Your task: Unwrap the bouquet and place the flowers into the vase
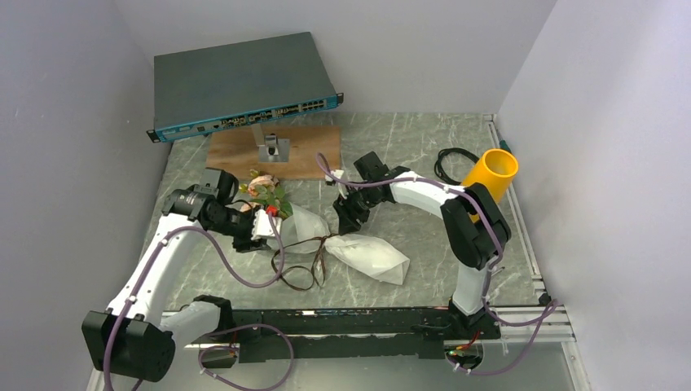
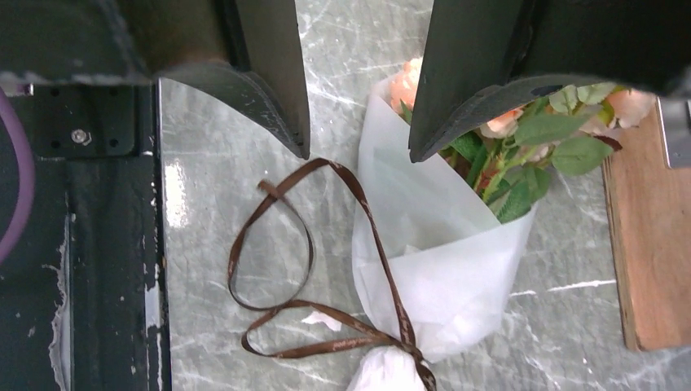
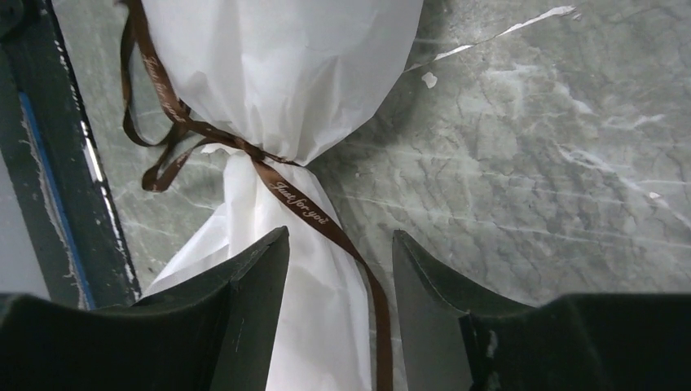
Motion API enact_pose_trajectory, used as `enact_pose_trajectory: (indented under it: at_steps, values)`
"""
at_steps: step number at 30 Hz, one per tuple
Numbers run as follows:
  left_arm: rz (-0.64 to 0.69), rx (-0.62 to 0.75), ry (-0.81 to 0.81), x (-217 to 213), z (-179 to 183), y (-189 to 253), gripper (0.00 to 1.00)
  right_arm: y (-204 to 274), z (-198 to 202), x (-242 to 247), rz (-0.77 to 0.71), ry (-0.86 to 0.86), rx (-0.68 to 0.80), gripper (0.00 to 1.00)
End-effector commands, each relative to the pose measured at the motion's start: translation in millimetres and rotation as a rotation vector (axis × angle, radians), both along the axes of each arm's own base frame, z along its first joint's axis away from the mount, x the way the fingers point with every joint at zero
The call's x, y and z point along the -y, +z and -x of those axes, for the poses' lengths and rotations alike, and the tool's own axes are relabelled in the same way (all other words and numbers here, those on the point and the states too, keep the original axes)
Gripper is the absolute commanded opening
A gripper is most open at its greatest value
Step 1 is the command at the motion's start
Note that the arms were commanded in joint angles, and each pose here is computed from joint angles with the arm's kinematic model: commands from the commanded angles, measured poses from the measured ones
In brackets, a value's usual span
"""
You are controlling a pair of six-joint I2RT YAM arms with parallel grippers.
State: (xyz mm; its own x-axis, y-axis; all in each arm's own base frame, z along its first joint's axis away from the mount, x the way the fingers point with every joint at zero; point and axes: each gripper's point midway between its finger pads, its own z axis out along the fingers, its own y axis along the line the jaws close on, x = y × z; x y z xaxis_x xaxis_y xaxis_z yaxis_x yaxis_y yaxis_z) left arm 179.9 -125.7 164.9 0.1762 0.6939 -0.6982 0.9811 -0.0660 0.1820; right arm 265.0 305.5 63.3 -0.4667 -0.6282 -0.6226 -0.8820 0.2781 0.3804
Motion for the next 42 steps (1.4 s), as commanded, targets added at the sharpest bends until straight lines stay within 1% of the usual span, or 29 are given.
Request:
enact_pose_trajectory:
  at_steps: [1, 4, 6, 8, 9, 12, 15, 20, 24, 25, 27, 28, 30, 33, 36, 40, 42]
  values:
    - [0.049, 0.028, 0.000, 18.0, -13.2, 14.7, 0.55, -12.3, 3.3, -4.5, -0.022, 0.107, 0.010, 0.51]
    - [0.036, 0.030, 0.003, 23.0, -17.9, 10.4, 0.56, -24.1, 6.4, -2.2, -0.010, 0.126, -0.003, 0.48]
    - [0.037, 0.031, 0.013, 26.7, -22.3, 10.1, 0.57, -30.0, 7.3, -0.5, -0.001, 0.131, -0.004, 0.44]
    - [0.040, 0.026, 0.026, 29.6, -26.7, 9.9, 0.57, -31.0, 6.2, -0.6, 0.000, 0.129, 0.002, 0.36]
    - [0.040, 0.018, 0.032, 30.6, -28.2, 8.9, 0.57, -28.1, 5.5, -1.4, -0.006, 0.129, 0.007, 0.28]
    - [0.037, 0.002, 0.040, 31.9, -30.6, 5.2, 0.57, -11.1, 5.2, -4.9, -0.036, 0.127, 0.021, 0.12]
    - [0.029, -0.008, 0.042, 31.7, -31.4, -1.8, 0.56, 14.5, 6.6, -7.0, -0.074, 0.123, 0.048, 0.04]
    - [0.032, -0.017, 0.039, 36.3, -32.8, -11.0, 0.58, 55.9, 10.8, -7.1, -0.130, 0.108, 0.098, 0.00]
    - [0.023, -0.029, 0.022, 40.8, -31.9, -17.3, 0.58, 80.6, 12.4, -4.0, -0.152, 0.092, 0.137, 0.01]
    - [0.023, -0.032, 0.019, 42.1, -31.8, -18.3, 0.58, 84.8, 12.4, -3.0, -0.153, 0.084, 0.143, 0.02]
    - [0.026, -0.031, 0.011, 45.4, -32.2, -19.7, 0.59, 86.7, 13.5, -0.3, -0.146, 0.073, 0.148, 0.13]
    - [0.026, -0.032, 0.008, 47.0, -32.5, -21.2, 0.59, 83.0, 13.9, 1.5, -0.134, 0.071, 0.145, 0.14]
    - [0.027, -0.031, -0.005, 52.2, -33.2, -23.7, 0.59, 71.4, 14.7, 5.2, -0.103, 0.068, 0.129, 0.00]
    - [0.022, -0.034, -0.029, 61.0, -33.3, -26.7, 0.58, 75.7, 12.1, 7.5, -0.105, 0.054, 0.131, 0.00]
    - [0.018, -0.034, -0.046, 68.4, -34.2, -30.7, 0.58, 92.7, 1.5, 14.4, -0.127, 0.004, 0.184, 0.00]
    - [-0.006, -0.037, -0.055, 74.2, -36.7, -44.2, 0.60, 132.1, -25.5, 33.5, -0.193, -0.110, 0.226, 0.00]
    - [-0.037, -0.052, -0.048, 71.1, -37.1, -55.3, 0.59, 155.7, -39.7, 44.8, -0.224, -0.170, 0.252, 0.00]
